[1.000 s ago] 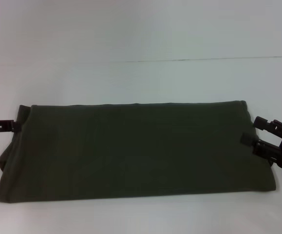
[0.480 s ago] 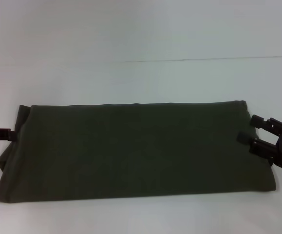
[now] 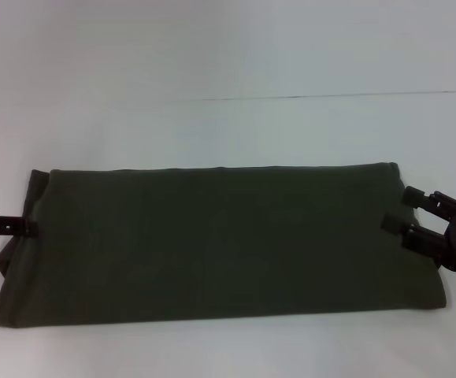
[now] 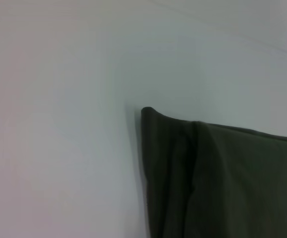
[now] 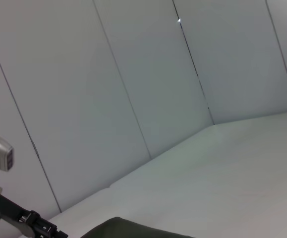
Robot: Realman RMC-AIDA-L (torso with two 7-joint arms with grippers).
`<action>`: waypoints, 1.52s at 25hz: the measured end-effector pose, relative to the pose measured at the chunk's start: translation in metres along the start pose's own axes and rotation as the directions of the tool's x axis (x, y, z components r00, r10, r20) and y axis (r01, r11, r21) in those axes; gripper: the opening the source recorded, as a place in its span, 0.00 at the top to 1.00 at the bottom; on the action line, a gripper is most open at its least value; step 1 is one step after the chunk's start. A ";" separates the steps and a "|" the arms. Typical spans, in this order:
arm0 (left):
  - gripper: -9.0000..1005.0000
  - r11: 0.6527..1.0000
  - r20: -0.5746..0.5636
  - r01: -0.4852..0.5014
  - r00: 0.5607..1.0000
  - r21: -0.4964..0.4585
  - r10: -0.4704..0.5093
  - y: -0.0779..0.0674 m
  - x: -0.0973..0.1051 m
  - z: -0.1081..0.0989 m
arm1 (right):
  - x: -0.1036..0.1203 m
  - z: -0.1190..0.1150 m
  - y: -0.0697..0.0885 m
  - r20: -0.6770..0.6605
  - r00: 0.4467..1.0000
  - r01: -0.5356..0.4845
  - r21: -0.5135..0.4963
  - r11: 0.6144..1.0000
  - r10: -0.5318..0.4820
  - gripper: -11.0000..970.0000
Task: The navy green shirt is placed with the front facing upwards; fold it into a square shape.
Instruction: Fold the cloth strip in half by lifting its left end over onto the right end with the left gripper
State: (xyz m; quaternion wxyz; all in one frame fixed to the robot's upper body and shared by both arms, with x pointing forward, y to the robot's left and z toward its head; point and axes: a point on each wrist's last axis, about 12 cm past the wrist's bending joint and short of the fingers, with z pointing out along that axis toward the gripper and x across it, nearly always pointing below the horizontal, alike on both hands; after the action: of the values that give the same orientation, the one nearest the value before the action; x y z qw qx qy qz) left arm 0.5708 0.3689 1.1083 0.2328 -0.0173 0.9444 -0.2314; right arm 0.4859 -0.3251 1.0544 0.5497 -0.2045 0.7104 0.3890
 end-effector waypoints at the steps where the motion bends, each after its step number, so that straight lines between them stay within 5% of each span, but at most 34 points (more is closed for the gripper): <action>1: 0.16 1.000 -0.001 -0.001 1.000 -0.001 0.001 0.000 0.000 0.000 | 0.000 0.000 0.000 0.001 1.000 0.000 -0.001 1.000 0.000 0.18; 38: 0.16 1.000 -0.056 0.000 0.998 0.020 0.001 -0.007 0.002 0.013 | -0.002 -0.001 -0.002 0.001 1.000 0.004 0.004 1.000 -0.004 0.18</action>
State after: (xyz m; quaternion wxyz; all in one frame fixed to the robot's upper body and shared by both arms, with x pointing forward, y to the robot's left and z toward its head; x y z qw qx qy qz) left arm 0.5749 0.3567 1.1002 0.2064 -0.0080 0.9483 -0.2409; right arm 0.4870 -0.3270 1.0556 0.5513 -0.2048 0.7103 0.3867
